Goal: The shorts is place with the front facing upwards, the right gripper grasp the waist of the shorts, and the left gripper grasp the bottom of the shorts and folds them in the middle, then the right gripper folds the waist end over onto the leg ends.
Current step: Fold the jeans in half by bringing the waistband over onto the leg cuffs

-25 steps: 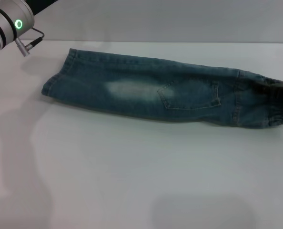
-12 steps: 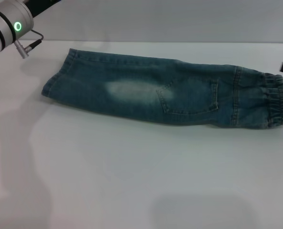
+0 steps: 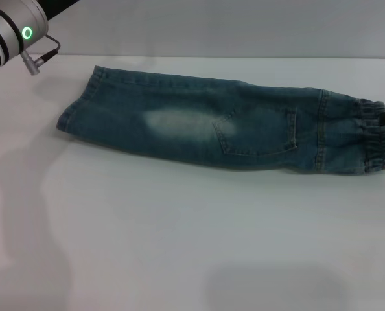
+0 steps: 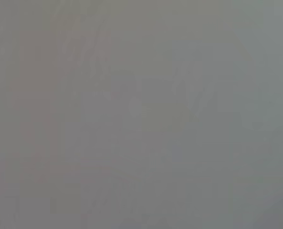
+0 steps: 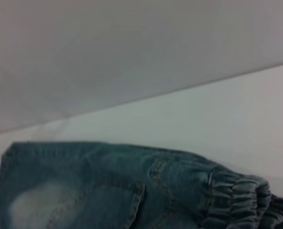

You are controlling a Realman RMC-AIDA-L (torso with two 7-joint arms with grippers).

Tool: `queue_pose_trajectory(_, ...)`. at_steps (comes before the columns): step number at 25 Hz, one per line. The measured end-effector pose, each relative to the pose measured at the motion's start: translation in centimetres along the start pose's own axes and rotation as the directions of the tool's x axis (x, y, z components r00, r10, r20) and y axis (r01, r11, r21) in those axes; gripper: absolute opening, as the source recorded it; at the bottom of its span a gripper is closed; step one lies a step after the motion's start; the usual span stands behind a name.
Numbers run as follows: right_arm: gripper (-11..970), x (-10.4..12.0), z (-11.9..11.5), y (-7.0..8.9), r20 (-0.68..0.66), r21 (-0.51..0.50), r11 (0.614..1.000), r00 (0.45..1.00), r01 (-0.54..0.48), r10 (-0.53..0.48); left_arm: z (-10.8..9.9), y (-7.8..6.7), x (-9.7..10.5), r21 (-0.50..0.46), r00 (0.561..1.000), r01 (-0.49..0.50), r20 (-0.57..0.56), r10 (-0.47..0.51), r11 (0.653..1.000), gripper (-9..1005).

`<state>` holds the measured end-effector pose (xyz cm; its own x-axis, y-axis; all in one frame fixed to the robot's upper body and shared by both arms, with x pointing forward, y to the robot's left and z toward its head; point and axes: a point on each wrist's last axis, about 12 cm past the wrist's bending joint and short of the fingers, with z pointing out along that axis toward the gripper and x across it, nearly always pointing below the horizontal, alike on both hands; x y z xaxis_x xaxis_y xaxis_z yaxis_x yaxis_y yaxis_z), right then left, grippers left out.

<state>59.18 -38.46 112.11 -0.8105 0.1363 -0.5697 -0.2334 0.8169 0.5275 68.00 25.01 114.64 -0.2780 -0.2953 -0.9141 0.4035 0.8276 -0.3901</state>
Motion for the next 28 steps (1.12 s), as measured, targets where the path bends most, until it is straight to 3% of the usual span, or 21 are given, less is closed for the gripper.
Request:
queue_pose_trajectory(7,496,-0.8,1.5,1.3,-0.122,0.021,0.999,0.992,0.047,-0.044,-0.4,0.2,0.1,0.003,1.0,0.003,0.03,-0.003,1.0,838)
queue_pose_trajectory(12,489,-0.7,1.8,1.5,-0.136,0.029,0.998,0.989,0.055,-0.051,-0.5,0.3,0.2,0.001,0.999,0.006,0.031,-0.006,1.0,837)
queue_pose_trajectory(28,467,-0.8,0.6,0.7,-0.111,0.064,0.998,0.994,0.028,-0.02,-0.1,0.0,-0.2,-0.002,0.999,-0.021,0.037,0.021,1.0,838)
